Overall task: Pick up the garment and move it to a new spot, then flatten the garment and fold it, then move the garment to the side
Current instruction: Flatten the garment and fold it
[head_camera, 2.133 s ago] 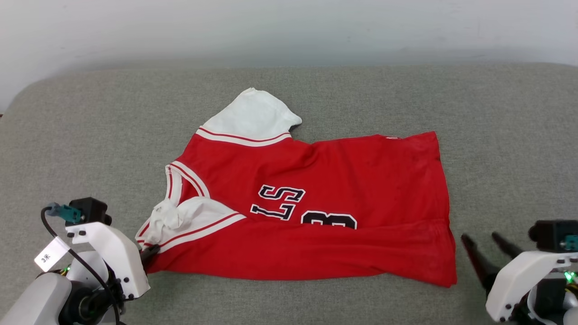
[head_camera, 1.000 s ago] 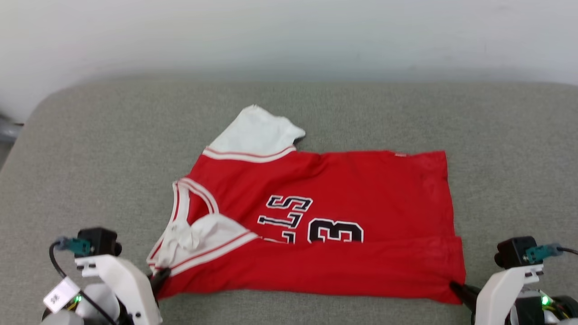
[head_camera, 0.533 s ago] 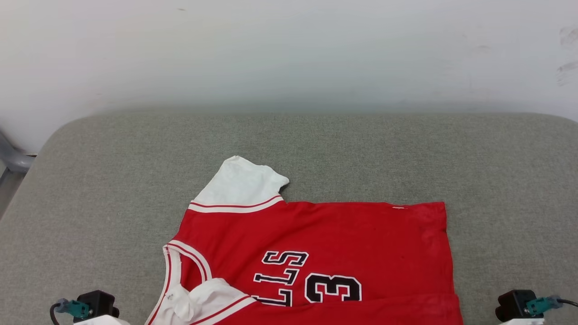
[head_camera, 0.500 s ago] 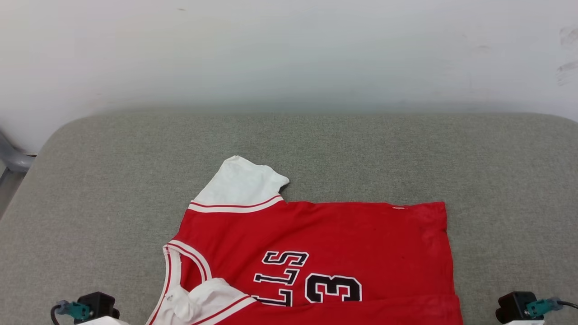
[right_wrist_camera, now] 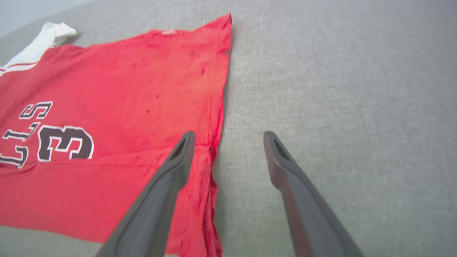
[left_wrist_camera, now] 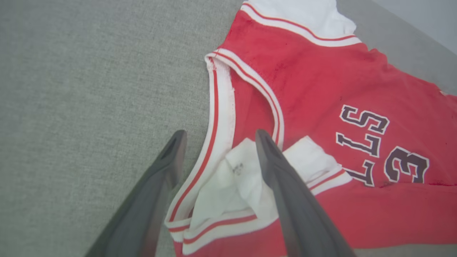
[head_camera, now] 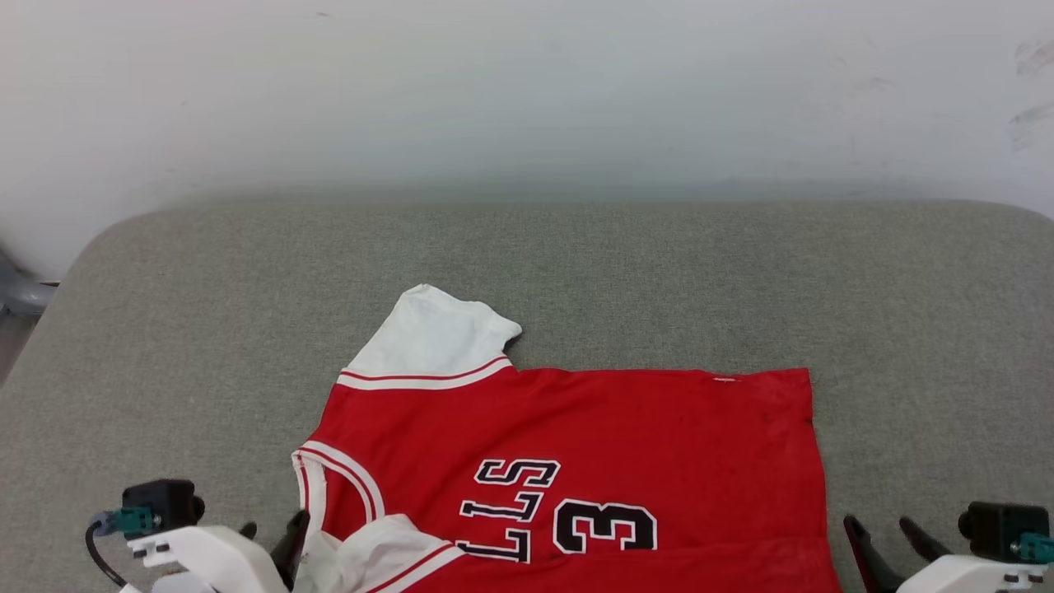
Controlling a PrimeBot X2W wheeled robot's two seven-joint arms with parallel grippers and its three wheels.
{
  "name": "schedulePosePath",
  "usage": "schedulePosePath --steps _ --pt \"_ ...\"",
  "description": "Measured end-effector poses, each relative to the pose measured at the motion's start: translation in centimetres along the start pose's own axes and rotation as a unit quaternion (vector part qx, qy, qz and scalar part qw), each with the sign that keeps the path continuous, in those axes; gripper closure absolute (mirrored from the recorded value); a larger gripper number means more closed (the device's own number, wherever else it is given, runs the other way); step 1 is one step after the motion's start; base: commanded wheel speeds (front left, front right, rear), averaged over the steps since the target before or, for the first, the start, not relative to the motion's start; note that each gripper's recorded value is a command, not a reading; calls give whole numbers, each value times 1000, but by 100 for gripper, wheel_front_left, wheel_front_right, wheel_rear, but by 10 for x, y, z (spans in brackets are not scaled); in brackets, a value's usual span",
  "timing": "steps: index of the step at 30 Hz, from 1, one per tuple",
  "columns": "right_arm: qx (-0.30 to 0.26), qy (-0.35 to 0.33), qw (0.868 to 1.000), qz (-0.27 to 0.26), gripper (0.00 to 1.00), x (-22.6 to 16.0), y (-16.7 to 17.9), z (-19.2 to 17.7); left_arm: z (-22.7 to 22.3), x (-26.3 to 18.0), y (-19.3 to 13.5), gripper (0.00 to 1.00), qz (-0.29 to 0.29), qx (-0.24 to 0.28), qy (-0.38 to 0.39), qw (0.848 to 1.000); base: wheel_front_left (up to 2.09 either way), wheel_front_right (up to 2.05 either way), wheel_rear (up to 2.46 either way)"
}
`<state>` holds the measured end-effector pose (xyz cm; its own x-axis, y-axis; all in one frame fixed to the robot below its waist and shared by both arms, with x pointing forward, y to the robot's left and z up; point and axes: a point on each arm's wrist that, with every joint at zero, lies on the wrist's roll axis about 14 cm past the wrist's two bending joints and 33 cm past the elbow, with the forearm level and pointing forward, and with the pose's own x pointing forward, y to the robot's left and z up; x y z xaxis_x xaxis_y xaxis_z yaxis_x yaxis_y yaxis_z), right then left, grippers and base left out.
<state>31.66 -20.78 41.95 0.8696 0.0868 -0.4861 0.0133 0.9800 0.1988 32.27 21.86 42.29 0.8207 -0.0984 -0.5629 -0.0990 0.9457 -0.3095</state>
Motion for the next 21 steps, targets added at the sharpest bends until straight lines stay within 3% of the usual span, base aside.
schedulePosePath --steps 5,12,16,21 --pt "-35 -120 992 -11 0 5 3 51 44 14 -17 0 -10 30 -95 995 0 0 0" --pt "-67 -223 972 -1 0 11 21 99 99 39 -42 0 -31 70 -201 977 0 0 0" --pt "-75 -248 966 8 0 21 31 117 118 63 -53 0 -44 85 -216 972 0 0 0" --pt "-82 -249 965 11 0 38 35 123 124 106 -64 0 -68 97 -178 977 0 0 0"
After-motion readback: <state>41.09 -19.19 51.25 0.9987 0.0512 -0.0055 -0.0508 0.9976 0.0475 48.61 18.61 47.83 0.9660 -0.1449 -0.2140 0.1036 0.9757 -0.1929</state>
